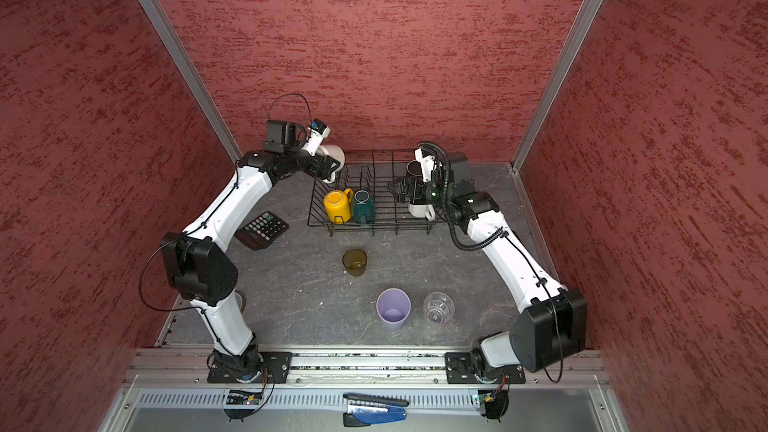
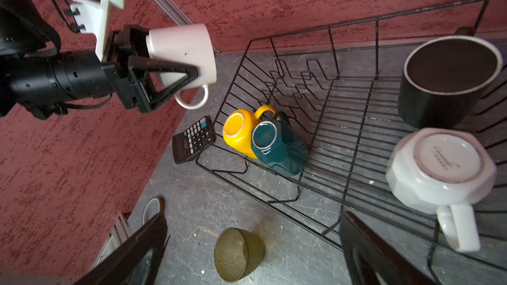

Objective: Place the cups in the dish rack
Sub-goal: 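Lower the white mug into the rack with the left gripper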

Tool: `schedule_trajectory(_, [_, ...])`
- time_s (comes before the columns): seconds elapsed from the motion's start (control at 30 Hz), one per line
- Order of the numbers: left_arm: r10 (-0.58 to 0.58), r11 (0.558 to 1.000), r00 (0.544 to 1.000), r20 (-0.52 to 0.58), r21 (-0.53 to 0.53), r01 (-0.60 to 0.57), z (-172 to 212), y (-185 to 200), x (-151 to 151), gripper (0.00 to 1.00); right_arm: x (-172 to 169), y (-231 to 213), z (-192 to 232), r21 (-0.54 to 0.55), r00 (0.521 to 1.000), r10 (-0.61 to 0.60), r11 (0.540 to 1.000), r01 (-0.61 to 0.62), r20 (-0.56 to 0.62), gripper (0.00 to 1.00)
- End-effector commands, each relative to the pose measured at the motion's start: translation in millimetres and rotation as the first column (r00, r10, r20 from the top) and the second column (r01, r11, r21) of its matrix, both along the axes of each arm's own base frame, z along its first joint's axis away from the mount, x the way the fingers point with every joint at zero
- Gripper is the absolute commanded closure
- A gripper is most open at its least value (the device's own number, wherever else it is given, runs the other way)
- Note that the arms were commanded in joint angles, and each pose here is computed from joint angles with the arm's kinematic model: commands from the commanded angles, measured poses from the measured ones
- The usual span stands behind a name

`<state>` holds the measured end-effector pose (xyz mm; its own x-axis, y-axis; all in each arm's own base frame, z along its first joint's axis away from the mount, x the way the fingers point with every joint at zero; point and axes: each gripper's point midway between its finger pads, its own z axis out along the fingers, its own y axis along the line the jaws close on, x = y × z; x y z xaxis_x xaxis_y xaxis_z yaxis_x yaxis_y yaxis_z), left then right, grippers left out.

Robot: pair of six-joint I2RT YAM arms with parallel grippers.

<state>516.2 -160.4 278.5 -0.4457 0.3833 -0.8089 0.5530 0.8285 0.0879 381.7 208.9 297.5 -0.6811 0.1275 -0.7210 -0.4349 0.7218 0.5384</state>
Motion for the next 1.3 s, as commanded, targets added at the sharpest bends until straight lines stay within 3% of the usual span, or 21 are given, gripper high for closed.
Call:
schedule_trajectory(0.0, [-0.048, 0.995, 0.996, 0.077, 0.089, 0.041, 14, 10, 19, 1.0, -4, -8, 2, -0.021, 1.0, -0.024, 0.999, 0.024, 0.018, 0.01])
schedule_trajectory(0.17, [-0.1, 0.986, 0.991, 0.087, 0.14, 0.087, -7, 11, 41, 1.0, -12, -12, 3, -0.027, 1.0, -0.024, 0.999, 0.025, 0.017, 0.01])
schedule_trajectory(0.47, [-0.195, 0.967, 0.981, -0.013, 0.164, 0.195, -51, 1, 53, 1.0, -17, -16, -4, -0.021, 0.999, -0.043, 0.999, 0.043, -0.004, 0.01])
schedule_trajectory(0.97, [-0.215, 0.918, 0.974, -0.078, 0.325, 0.229, -107, 0, 70, 0.99, -18, -11, -11, 0.013, 0.999, -0.027, 1.0, 0.027, -0.029, 0.01])
schedule_trajectory(1.07, [-0.215, 0.915, 0.972, -0.1, 0.326, 0.236, -116, -1, 73, 0.93, -19, -10, -12, 0.02, 0.999, -0.023, 1.0, 0.023, -0.036, 0.01])
schedule_trajectory(1.27, [-0.217, 0.907, 0.969, -0.116, 0.342, 0.244, -127, -6, 74, 0.68, -19, -10, -15, 0.02, 0.999, -0.024, 1.0, 0.024, -0.043, 0.01])
